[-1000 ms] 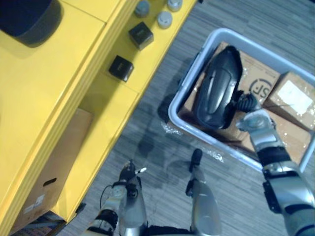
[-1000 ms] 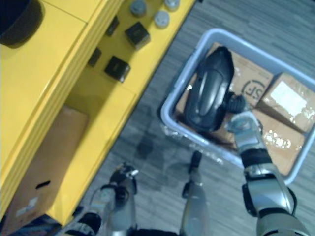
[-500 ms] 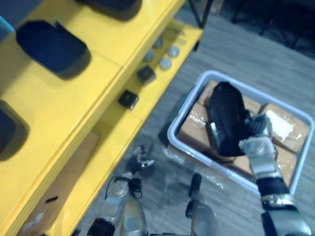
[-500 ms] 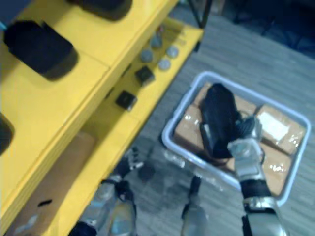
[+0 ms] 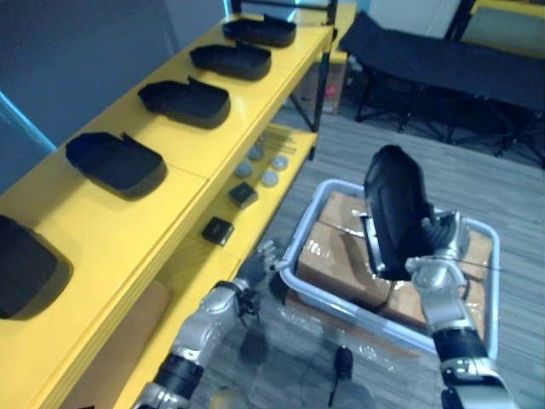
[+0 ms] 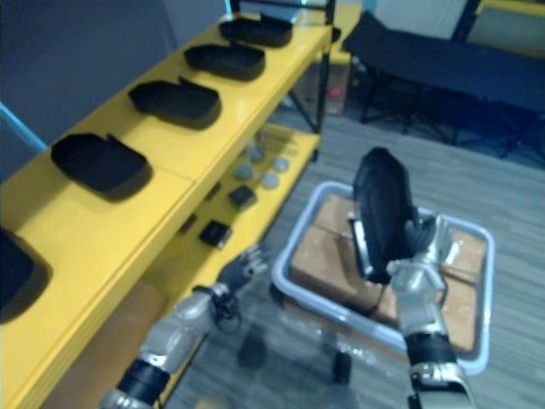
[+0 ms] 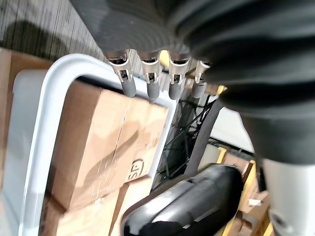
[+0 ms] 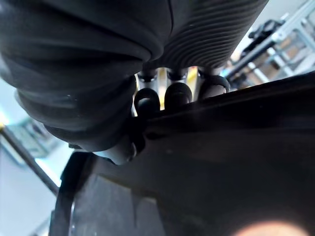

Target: Walk over and take plastic housings, then place them on the shelf

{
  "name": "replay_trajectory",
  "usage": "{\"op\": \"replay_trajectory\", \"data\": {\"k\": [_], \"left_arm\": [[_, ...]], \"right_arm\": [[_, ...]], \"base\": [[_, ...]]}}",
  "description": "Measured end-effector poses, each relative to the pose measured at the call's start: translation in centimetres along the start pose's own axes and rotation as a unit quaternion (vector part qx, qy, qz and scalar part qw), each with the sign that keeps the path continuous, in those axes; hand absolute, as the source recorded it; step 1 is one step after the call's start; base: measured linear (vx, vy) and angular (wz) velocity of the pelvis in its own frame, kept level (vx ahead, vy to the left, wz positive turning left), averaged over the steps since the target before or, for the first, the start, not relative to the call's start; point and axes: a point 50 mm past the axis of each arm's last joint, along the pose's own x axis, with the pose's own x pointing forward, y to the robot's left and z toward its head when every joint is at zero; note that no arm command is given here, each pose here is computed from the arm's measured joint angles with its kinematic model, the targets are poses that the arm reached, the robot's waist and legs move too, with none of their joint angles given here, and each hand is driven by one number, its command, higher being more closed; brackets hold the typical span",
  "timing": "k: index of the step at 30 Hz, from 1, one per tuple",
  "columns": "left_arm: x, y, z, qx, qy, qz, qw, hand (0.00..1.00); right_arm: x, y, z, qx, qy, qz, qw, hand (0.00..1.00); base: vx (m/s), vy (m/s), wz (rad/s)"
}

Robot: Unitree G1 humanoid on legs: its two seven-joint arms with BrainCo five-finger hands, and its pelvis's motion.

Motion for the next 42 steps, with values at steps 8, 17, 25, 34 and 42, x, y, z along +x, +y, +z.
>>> {"op": "replay_trajectory", "data": {"k": [8, 17, 25, 34, 42], "left_arm": [[2.2, -0.5, -0.8, 0.003, 0.049, 0.024, 0.999, 0.0], [3.8, -0.4, 2.0, 0.048, 0.013, 0.061, 0.997, 0.0], [3.8, -0.1, 4.7, 0.124, -0.084, 0.123, 0.981, 0.0], [3.7, -2.9, 7.9, 0.18, -0.165, 0.087, 0.966, 0.0], [3.9, -4.0, 7.4, 0.228, -0.148, 0.084, 0.959, 0.0]], "right_arm": [[0.1, -0.6, 4.0, 0.062, -0.097, -0.031, 0.993, 1.0], [-1.0, 0.5, 6.3, 0.127, -0.149, -0.003, 0.981, 1.0], [-2.7, 2.7, 7.1, 0.143, -0.152, 0.046, 0.977, 1.0], [-4.0, 4.2, 7.6, 0.153, -0.154, 0.066, 0.974, 1.0], [-4.6, 5.1, 7.3, 0.163, -0.135, 0.079, 0.974, 1.0]], "base": [[-0.01, -0.008, -0.14], [0.01, -0.003, -0.08], [0.0, 0.0, 0.0], [0.0, 0.0, 0.0], [0.0, 0.0, 0.0]]}}
